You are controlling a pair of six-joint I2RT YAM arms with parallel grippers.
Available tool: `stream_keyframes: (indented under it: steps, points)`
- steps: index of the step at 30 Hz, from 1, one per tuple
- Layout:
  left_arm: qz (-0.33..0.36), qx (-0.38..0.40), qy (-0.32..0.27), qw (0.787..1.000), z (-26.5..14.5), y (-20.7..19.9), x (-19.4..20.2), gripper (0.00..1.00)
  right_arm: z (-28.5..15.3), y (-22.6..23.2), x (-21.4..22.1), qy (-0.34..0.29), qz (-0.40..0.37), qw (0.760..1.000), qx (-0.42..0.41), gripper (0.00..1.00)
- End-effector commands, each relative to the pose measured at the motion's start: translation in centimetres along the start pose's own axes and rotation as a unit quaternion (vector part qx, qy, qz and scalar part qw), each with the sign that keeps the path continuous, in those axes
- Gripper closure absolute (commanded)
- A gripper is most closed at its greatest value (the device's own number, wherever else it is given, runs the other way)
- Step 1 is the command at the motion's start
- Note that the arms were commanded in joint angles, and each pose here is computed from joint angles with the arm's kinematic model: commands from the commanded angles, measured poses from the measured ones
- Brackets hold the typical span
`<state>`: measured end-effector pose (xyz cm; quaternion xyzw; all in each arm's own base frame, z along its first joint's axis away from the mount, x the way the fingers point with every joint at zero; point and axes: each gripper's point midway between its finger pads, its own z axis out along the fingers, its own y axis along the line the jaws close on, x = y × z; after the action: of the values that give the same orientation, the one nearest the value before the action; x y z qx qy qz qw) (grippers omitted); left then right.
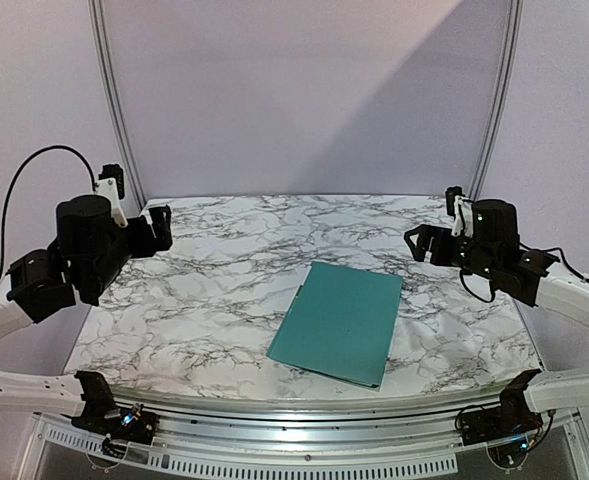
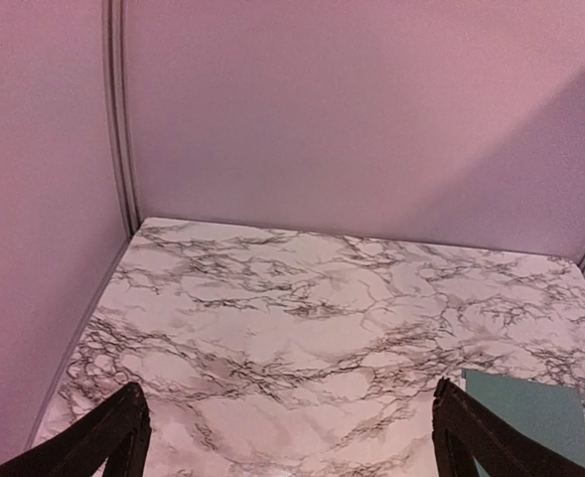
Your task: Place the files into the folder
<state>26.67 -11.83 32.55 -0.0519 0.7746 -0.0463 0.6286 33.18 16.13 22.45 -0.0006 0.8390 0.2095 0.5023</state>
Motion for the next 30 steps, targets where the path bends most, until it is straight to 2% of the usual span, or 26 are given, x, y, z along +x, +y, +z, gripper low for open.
stream_keyframes:
  steps: [1,9,12,17,22,30]
  points:
    - [0.070,-0.073,0.007,0.995,-0.8,2.8,-1.1,0.00,-0.7,-1.3,-0.8,-0.035,-0.015,0.999,0.028,0.01]
    - [0.202,-0.165,0.034,0.965,1.1,5.0,1.0,0.00,0.5,-2.1,0.1,-0.019,-0.037,0.998,0.046,0.01]
    - [0.206,-0.189,0.061,0.958,2.9,6.7,2.7,0.01,1.3,-3.0,0.7,0.002,-0.021,0.999,0.043,0.01]
    - [0.186,-0.161,0.087,0.965,4.9,7.5,5.1,0.01,1.5,-3.8,0.7,0.001,0.019,0.999,0.036,0.01]
    - [0.153,-0.115,0.079,0.978,5.3,7.3,4.8,0.01,1.3,-3.3,-0.1,-0.025,0.022,0.999,0.019,0.01]
    - [0.145,-0.113,0.082,0.980,5.5,8.1,4.9,0.01,1.5,-2.9,-0.4,-0.038,0.029,0.999,0.003,0.01]
